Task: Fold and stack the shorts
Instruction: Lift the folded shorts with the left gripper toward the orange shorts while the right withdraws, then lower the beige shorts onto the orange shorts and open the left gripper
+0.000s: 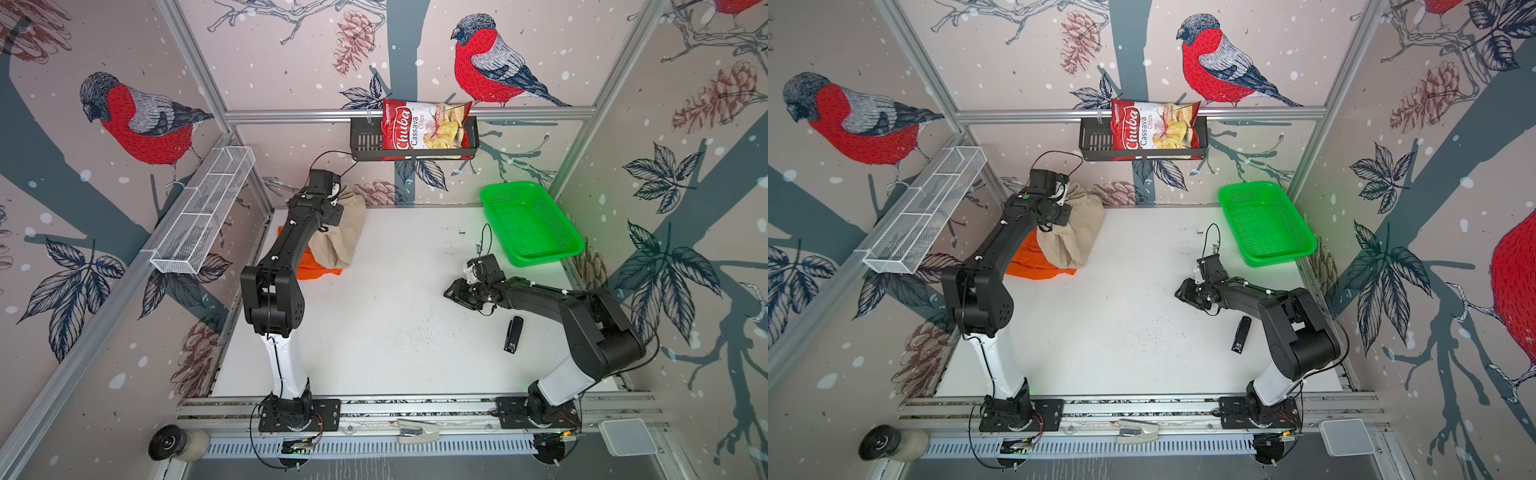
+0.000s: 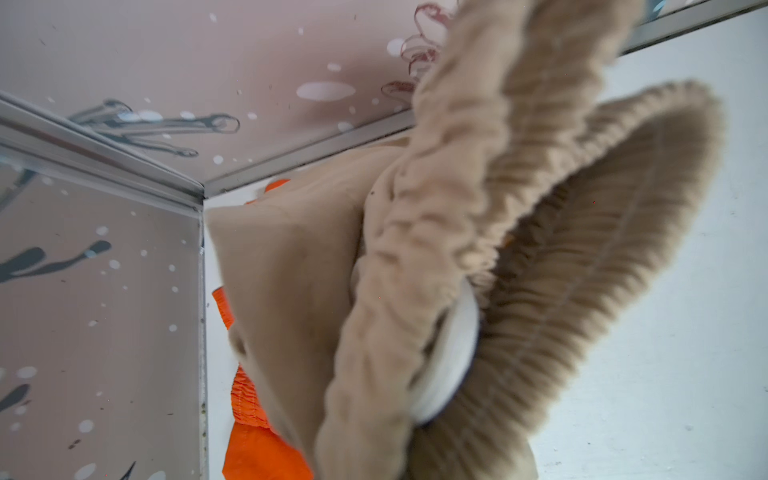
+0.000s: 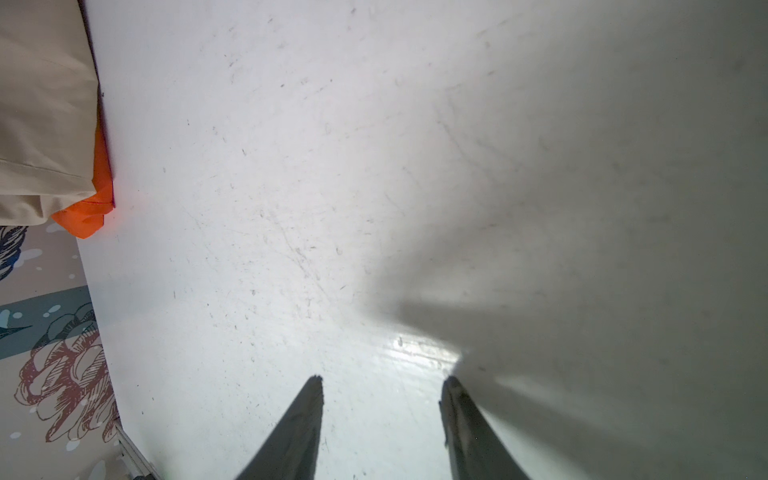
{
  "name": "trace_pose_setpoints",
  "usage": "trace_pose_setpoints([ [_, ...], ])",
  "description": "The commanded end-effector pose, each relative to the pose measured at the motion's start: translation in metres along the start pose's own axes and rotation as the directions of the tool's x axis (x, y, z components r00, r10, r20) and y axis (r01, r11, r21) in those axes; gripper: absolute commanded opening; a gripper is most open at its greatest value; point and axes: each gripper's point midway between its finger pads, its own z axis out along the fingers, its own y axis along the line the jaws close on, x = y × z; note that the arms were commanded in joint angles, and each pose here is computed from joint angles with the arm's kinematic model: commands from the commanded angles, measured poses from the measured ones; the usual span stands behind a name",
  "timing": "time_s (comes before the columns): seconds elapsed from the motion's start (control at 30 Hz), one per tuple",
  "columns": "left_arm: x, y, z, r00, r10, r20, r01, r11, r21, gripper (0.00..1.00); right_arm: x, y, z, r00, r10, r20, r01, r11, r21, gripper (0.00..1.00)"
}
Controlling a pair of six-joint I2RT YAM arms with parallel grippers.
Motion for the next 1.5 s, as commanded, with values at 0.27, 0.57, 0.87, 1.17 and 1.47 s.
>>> trace_pose_setpoints([
  [0.27,0.064,0.057,0.053,0.961,-0.177,-0.214,0.154,0.981,-0.121,0.15,0.001,-0.004,-0.001,1.000,-0.003,-0.003,0.003,1.000,0.013,0.48],
  [0.57,0.103,0.115,0.074,0.896,-0.330,-0.297,0.238,0.922,-0.307,0.67,0.003,-0.007,-0.001,1.000,0.004,-0.005,-0.004,1.000,0.021,0.48],
  [0.87,0.048,0.108,-0.003,0.916,-0.388,-0.104,0.356,0.904,-0.236,0.76,-0.004,-0.001,-0.004,1.000,0.004,0.006,-0.004,1.000,0.015,0.48],
  [1.17,0.018,0.025,-0.002,0.935,-0.353,-0.016,0.350,0.919,0.181,0.62,-0.012,0.018,-0.006,1.000,-0.011,0.020,0.011,1.000,-0.016,0.48],
  [1.47,0.029,0.037,0.072,0.912,-0.409,-0.030,0.410,0.909,0.078,0.57,-0.009,0.028,-0.006,0.999,-0.031,0.019,0.031,0.999,-0.023,0.49],
])
